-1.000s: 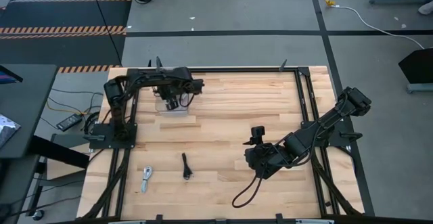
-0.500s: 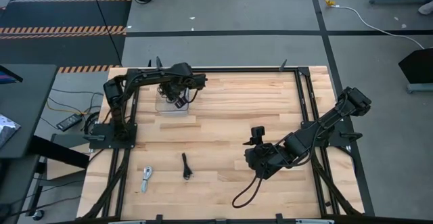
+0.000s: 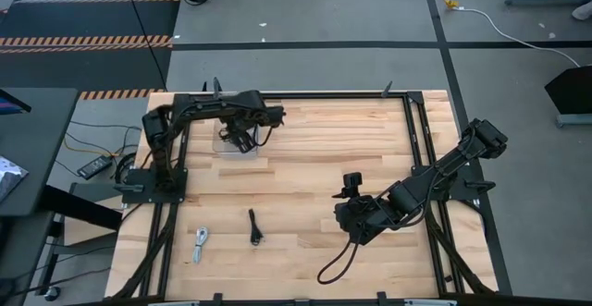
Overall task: Pick and place USB-C Cables
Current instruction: Put the black charger cable into the transparent bin
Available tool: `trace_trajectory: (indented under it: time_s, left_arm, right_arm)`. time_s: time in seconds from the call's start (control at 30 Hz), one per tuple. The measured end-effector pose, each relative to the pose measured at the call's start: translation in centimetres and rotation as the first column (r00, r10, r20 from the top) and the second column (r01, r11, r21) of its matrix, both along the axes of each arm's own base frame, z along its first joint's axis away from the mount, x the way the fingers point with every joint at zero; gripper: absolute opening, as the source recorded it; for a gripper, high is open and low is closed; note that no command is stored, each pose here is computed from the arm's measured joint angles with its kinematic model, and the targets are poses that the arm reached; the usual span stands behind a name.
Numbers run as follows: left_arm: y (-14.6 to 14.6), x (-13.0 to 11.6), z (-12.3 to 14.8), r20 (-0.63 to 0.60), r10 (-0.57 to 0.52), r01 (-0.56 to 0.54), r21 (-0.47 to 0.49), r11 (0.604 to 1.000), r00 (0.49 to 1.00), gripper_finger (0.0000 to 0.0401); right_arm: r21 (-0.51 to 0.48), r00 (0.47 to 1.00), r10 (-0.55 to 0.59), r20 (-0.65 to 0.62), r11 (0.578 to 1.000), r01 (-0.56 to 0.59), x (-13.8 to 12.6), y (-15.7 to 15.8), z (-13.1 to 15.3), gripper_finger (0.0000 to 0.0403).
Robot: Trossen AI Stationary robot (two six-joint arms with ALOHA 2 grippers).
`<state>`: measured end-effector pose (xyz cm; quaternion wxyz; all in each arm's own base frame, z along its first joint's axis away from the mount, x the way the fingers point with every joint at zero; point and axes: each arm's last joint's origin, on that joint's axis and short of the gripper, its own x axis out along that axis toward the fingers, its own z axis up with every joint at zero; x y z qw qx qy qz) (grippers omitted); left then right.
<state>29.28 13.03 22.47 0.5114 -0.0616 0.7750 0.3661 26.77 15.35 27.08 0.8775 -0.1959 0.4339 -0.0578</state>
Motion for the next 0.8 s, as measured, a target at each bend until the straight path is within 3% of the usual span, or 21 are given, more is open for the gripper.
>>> trace_trajectory:
  time_s: [0.17,0.27,0.43,0.53,0.63,0.8]
  left_arm:
    - [-1.6,0.5,0.2,-0.033,-0.092,0.091,-0.034,0.995,0.995,0.0267]
    - [-3.2,1.0,1.1,0.011,-0.161,0.161,-0.091,0.983,0.987,0.026]
    - [-6.5,2.8,5.0,0.17,-0.265,0.276,-0.045,0.96,0.949,0.0254]
    - [-8.9,4.0,8.3,0.293,-0.342,0.355,0.009,0.935,0.893,0.0254]
    - [-12.4,4.7,10.8,0.372,-0.463,0.487,0.033,0.873,0.805,0.0254]
    - [-18.7,4.3,11.2,0.349,-0.698,0.739,0.021,0.673,0.626,0.0254]
  right_arm:
    - [-0.001,1.0,0.0,-0.001,1.0,0.0,0.0,0.0,0.0,0.0208]
    - [-0.003,1.0,0.0,-0.004,1.0,0.0,0.0,0.0,0.0,0.0208]
    - [-0.006,1.0,-0.006,-0.006,1.0,0.006,0.0,-0.2,-0.1,0.0208]
    - [-0.011,1.0,-0.015,-0.012,1.0,0.015,0.0,-0.5,-0.6,0.0208]
    - [-0.029,0.999,-0.021,-0.039,0.999,0.02,-0.2,-0.8,-1.6,0.0208]
    - [-0.049,0.996,-0.041,-0.075,0.998,0.037,-0.7,-1.2,-2.8,0.0208]
